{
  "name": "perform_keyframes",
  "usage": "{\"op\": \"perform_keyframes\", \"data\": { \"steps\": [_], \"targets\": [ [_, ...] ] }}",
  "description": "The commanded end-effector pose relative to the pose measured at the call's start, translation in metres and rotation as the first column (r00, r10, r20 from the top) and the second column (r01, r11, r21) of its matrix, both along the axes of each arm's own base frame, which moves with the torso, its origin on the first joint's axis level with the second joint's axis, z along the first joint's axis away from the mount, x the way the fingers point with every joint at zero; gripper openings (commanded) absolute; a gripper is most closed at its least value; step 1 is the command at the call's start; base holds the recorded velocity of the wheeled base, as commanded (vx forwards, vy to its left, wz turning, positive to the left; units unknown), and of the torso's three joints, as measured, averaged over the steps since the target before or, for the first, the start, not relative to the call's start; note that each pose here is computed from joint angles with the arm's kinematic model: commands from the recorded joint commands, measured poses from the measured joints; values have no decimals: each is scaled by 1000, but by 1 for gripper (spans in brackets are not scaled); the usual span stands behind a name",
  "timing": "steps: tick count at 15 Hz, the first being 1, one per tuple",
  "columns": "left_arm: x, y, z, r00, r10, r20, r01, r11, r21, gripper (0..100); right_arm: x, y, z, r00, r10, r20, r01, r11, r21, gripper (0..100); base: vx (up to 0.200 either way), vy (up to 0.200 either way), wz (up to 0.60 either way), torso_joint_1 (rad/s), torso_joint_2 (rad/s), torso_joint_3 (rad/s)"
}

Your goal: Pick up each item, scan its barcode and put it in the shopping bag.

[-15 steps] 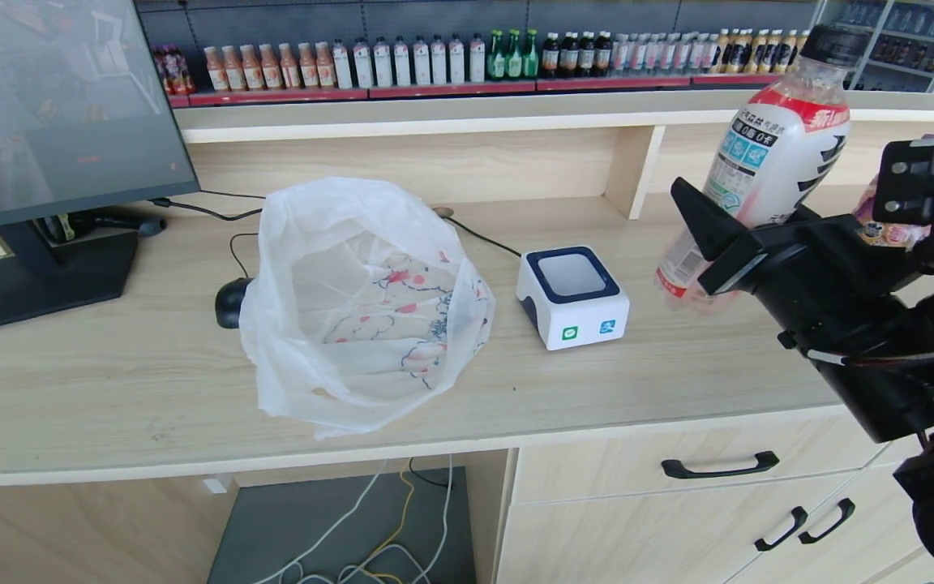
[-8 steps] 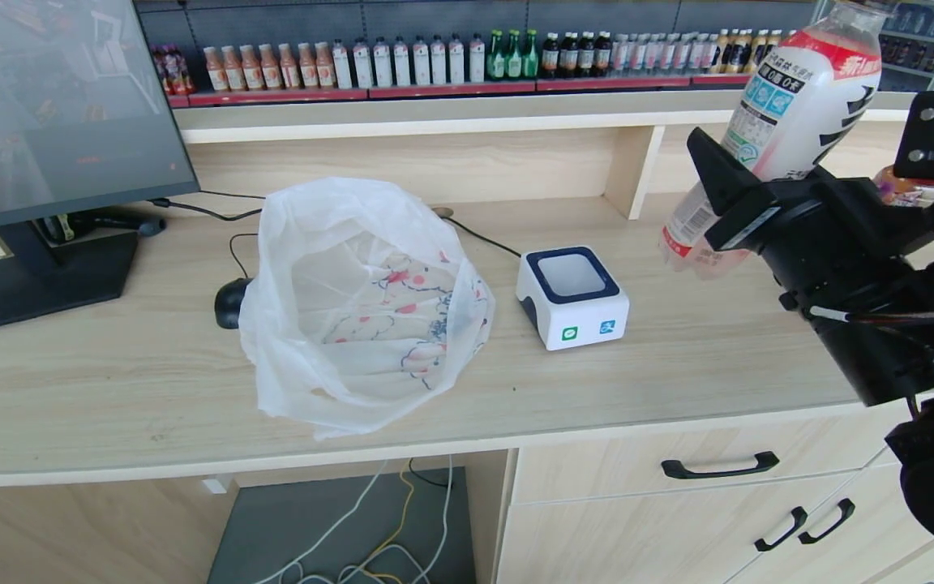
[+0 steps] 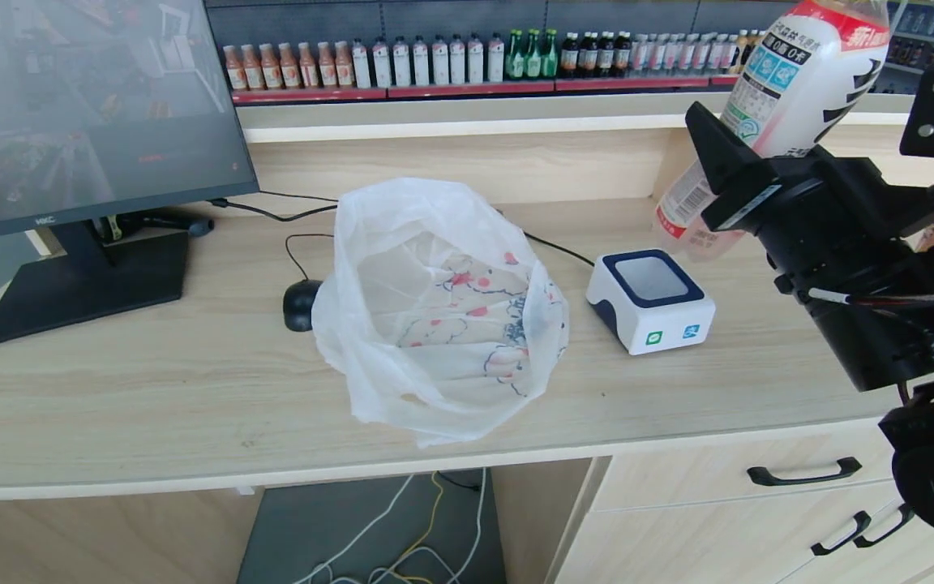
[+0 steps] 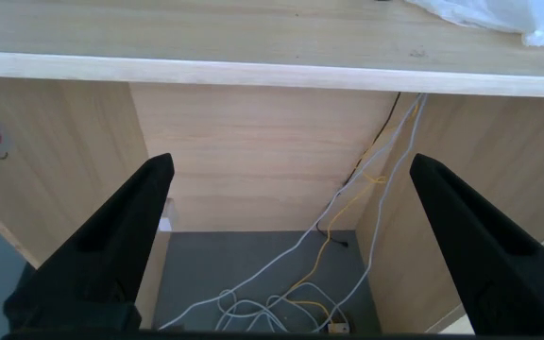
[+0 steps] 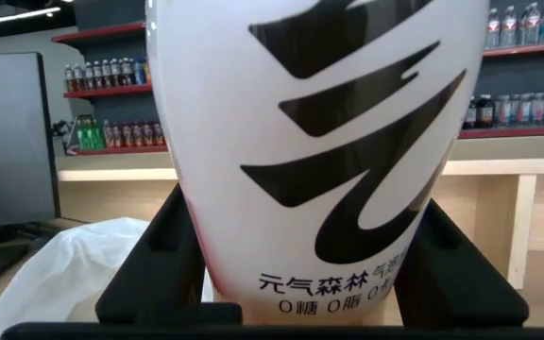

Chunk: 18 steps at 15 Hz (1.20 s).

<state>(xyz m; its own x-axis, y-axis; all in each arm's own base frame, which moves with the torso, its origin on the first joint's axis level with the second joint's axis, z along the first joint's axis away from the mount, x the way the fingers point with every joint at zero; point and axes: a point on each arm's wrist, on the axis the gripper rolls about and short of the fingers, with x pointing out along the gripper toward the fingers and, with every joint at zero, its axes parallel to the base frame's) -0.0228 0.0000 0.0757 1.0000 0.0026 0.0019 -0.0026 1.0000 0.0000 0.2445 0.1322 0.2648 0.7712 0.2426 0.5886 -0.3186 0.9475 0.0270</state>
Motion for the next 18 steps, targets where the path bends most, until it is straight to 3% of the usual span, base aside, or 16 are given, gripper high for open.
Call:
{"op": "perform_keyframes", "data": {
  "steps": [1, 8, 18],
  "targets": [
    [0, 0, 0, 1000, 1, 1, -1, 1000, 0, 100, -1, 0, 1, 1000, 0, 5, 0, 1000, 1, 0, 0, 200, 0, 2, 2, 2],
    [0, 0, 0, 1000, 1, 1, -1, 1000, 2, 100, -4, -3, -3, 1000, 9, -13, -8, 1000, 7, 0, 0, 200, 0, 2, 2, 2],
    [0, 0, 0, 1000, 1, 1, -1, 1000, 5, 100, -14, 2, -15, 997, 47, -56, -49, 999, -22, 0, 0, 0, 0, 0, 0, 0]
  ]
}}
